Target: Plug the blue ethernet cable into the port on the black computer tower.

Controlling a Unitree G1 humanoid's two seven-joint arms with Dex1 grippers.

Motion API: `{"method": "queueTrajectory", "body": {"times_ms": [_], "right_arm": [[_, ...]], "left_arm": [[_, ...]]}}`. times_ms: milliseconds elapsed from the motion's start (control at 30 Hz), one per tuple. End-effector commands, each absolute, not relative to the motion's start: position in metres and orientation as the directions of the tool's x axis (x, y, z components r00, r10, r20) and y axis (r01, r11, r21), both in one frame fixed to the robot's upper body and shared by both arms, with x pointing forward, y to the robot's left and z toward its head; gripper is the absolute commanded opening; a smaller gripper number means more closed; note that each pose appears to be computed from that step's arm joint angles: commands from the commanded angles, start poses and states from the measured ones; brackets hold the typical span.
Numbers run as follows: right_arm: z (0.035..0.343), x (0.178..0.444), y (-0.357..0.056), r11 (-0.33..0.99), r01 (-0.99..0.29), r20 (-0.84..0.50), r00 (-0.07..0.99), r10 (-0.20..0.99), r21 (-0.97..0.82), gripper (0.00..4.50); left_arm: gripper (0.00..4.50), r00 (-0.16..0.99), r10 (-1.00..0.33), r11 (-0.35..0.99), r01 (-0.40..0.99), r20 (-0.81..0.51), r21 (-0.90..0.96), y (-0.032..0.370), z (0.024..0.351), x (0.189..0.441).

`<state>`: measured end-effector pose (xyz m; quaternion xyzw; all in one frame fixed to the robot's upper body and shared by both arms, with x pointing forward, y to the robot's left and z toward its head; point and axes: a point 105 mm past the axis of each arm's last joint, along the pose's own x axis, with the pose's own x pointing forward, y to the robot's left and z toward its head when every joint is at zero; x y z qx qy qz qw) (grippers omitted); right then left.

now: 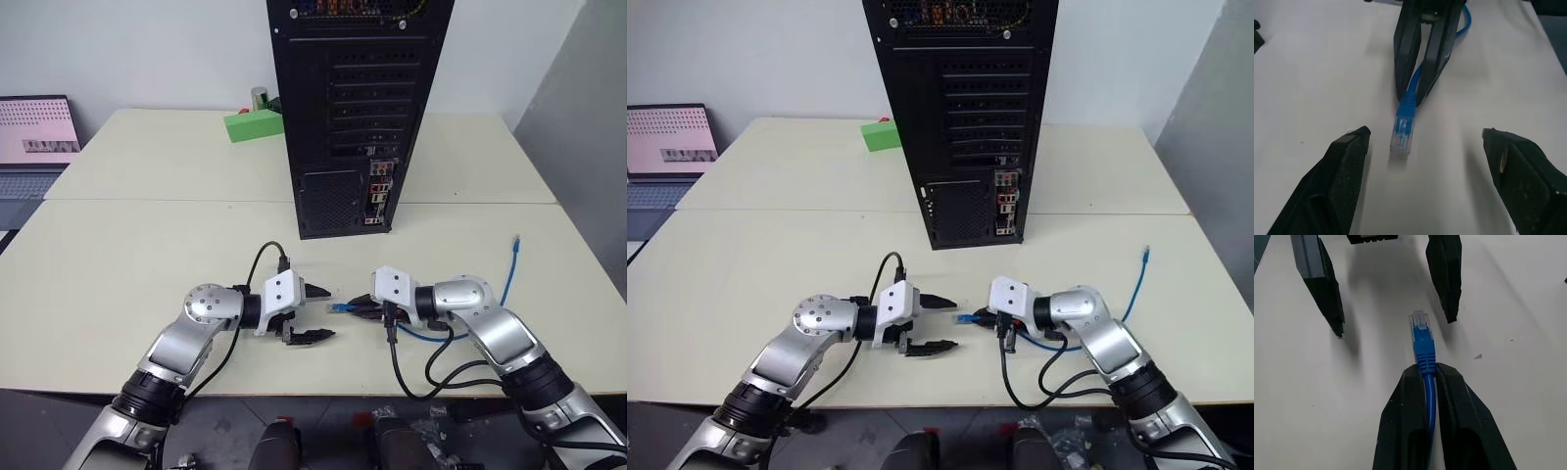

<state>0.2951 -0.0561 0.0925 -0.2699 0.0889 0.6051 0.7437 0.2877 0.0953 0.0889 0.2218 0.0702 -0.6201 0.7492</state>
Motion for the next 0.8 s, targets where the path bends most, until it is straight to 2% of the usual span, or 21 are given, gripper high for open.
{"method": "queueTrajectory", "body": {"times_ms": [33, 300, 333, 400, 433, 733, 767, 800], "right_arm": [[0.1124, 0.2954, -0.0516, 0.109, -0.931, -0.421, 0.259, 0.869, -0.348, 0.03], [0.1166, 0.2944, -0.0498, 0.104, -0.929, -0.411, 0.254, 0.875, -0.354, 0.02], [0.1175, 0.2940, -0.0488, 0.101, -0.929, -0.408, 0.252, 0.878, -0.356, 0.02], [0.1188, 0.2932, -0.0470, 0.096, -0.929, -0.404, 0.247, 0.881, -0.358, 0.02], [0.1192, 0.2931, -0.0466, 0.095, -0.928, -0.403, 0.247, 0.881, -0.360, 0.02], [0.1188, 0.2944, -0.0499, 0.087, -0.928, -0.417, 0.245, 0.875, -0.362, 0.02], [0.1185, 0.2937, -0.0522, 0.073, -0.929, -0.426, 0.235, 0.874, -0.363, 0.72], [0.1186, 0.2930, -0.0550, 0.057, -0.929, -0.436, 0.225, 0.871, -0.365, 0.84]], "left_arm": [[2.94, 0.215, -0.906, 0.115, 0.954, -0.363, 0.278, 0.0906, 0.0933, 0.2892], [1.06, 0.221, -0.902, 0.115, 0.951, -0.370, 0.289, 0.0919, 0.0902, 0.2921], [0.96, 0.226, -0.900, 0.118, 0.949, -0.372, 0.292, 0.0919, 0.0896, 0.2936], [0.43, 0.231, -0.900, 0.121, 0.947, -0.368, 0.298, 0.0910, 0.0899, 0.2954], [0.30, 0.232, -0.901, 0.122, 0.946, -0.365, 0.300, 0.0902, 0.0903, 0.2960], [0.25, 0.225, -0.905, 0.110, 0.943, -0.360, 0.313, 0.0891, 0.0906, 0.2946], [0.25, 0.225, -0.905, 0.109, 0.943, -0.360, 0.315, 0.0899, 0.0909, 0.2945], [0.25, 0.224, -0.906, 0.107, 0.942, -0.360, 0.317, 0.0908, 0.0913, 0.2943]]}}
